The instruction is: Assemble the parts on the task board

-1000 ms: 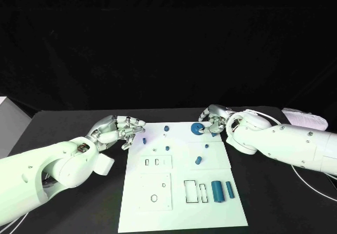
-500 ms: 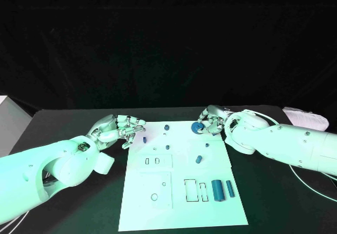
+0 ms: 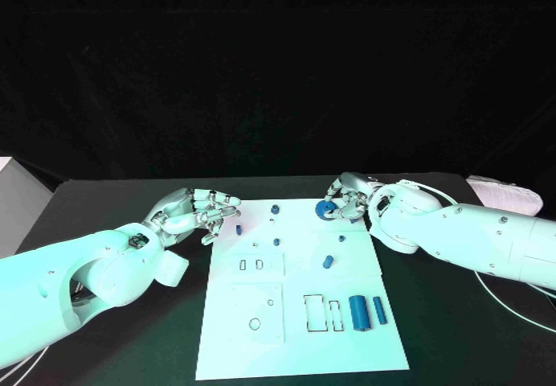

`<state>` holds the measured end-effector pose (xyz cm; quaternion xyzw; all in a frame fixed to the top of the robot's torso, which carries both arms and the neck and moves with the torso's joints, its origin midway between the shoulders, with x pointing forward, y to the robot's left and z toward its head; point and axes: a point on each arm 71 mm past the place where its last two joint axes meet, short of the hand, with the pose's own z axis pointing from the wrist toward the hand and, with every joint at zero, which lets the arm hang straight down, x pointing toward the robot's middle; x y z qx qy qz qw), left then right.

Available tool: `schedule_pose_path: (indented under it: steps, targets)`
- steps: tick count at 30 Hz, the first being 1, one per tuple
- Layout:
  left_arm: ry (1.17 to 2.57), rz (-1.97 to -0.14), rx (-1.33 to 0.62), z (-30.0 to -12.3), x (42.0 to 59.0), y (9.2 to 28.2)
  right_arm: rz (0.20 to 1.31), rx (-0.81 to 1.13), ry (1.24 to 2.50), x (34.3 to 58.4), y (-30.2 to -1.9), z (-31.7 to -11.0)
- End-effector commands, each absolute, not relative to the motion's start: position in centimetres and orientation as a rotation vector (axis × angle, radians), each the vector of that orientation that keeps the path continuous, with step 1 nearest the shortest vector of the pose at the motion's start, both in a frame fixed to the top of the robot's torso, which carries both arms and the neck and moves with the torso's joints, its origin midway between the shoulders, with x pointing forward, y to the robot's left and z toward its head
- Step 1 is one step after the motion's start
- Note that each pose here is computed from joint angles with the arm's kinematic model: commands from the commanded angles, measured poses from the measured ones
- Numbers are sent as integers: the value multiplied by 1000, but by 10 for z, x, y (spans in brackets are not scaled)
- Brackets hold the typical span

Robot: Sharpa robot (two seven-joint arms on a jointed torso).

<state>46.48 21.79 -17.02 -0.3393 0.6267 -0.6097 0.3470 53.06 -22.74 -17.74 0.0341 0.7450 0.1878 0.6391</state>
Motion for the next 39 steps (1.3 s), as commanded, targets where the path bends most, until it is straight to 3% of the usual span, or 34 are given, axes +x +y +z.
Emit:
schedule_pose_path:
  steps: [1,18,29,39]
  targets:
    - [1633,-1604,-872,-169,464,216,408,30,1700,528,-224,-182]
    - [1634,-1606,-871,-169,465,214,465,-110,1486,501,-188,-158]
    - [1638,-1612,-869,-169,465,211,587,-188,1470,488,-133,-152]
    - [1640,-1613,-869,-169,465,210,592,-219,1477,495,-108,-162]
